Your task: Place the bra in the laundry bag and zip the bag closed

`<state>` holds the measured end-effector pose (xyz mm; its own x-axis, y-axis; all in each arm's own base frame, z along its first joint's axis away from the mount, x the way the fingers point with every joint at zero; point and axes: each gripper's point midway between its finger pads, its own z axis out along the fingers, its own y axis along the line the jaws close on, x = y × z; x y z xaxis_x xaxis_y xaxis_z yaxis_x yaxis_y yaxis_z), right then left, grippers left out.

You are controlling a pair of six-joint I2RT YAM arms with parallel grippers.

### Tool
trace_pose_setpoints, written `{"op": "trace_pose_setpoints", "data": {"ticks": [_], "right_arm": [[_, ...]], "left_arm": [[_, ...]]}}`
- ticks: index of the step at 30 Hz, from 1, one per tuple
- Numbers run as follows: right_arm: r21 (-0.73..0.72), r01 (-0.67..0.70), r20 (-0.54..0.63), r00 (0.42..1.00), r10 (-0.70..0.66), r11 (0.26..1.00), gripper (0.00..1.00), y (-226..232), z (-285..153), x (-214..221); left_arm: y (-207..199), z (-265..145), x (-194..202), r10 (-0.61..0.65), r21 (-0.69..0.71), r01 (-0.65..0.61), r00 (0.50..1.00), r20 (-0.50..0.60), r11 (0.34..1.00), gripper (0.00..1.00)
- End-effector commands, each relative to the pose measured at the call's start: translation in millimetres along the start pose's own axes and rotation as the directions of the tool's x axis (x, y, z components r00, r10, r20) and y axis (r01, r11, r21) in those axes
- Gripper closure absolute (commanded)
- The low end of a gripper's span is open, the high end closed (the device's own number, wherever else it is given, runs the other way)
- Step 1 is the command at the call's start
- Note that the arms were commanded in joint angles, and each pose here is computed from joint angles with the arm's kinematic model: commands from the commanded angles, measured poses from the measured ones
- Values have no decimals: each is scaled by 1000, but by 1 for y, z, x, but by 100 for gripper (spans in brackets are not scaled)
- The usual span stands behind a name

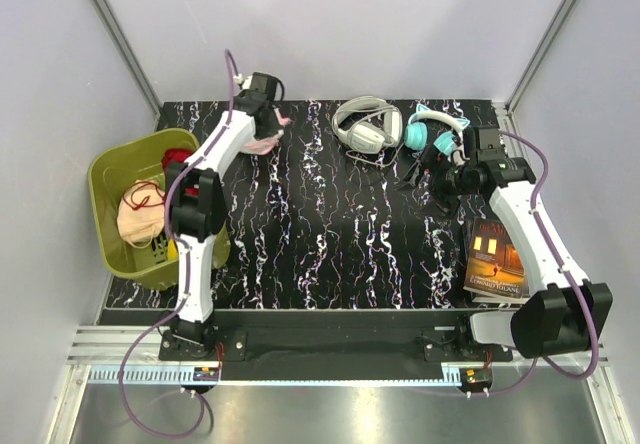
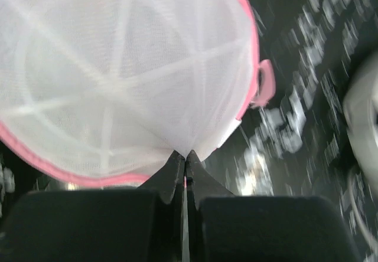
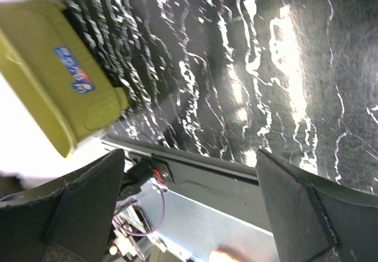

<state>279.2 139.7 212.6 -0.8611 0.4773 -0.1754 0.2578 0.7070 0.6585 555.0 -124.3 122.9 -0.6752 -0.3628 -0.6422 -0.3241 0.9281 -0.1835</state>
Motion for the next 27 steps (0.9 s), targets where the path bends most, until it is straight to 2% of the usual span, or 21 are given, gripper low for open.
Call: {"op": "trace_pose_setpoints", "data": {"ticks": [1, 3, 7, 9, 10, 13, 18, 21, 27], "right_arm": [[53, 53, -48, 998, -50, 997, 0, -4, 10, 8], [60, 97, -62, 994, -94, 993, 0, -1, 14, 9], [38, 207, -92, 975, -202, 978, 0, 9, 24, 8], [16, 236, -107, 967, -233, 972, 0, 16, 31, 6], [6, 245, -112, 963, -243, 969, 0, 19, 32, 7], [-23, 260, -130, 957, -260, 965, 0, 27, 42, 11], [-16, 276, -169, 946, -275, 961, 0, 25, 60, 26], [4, 279, -169, 947, -274, 960, 0, 19, 68, 28], [13, 270, -188, 946, -263, 963, 0, 18, 79, 32]], "left_arm": [[-18, -88, 14, 73, 138, -73, 997, 6, 988, 100], [-21, -112, 36, 95, 173, -91, 995, -16, 981, 100], [-27, -166, 109, 154, 302, -113, 981, -115, 946, 100], [-27, -180, 135, 163, 349, -103, 975, -148, 931, 100], [-26, -188, 158, 191, 378, -118, 968, -164, 919, 100], [-19, -201, 193, 248, 396, -161, 952, -181, 904, 100], [-7, -212, 208, 268, 417, -172, 946, -184, 892, 99], [-7, -219, 216, 291, 455, -176, 936, -198, 873, 95], [-1, -213, 230, 309, 447, -187, 926, -216, 875, 94]]}}
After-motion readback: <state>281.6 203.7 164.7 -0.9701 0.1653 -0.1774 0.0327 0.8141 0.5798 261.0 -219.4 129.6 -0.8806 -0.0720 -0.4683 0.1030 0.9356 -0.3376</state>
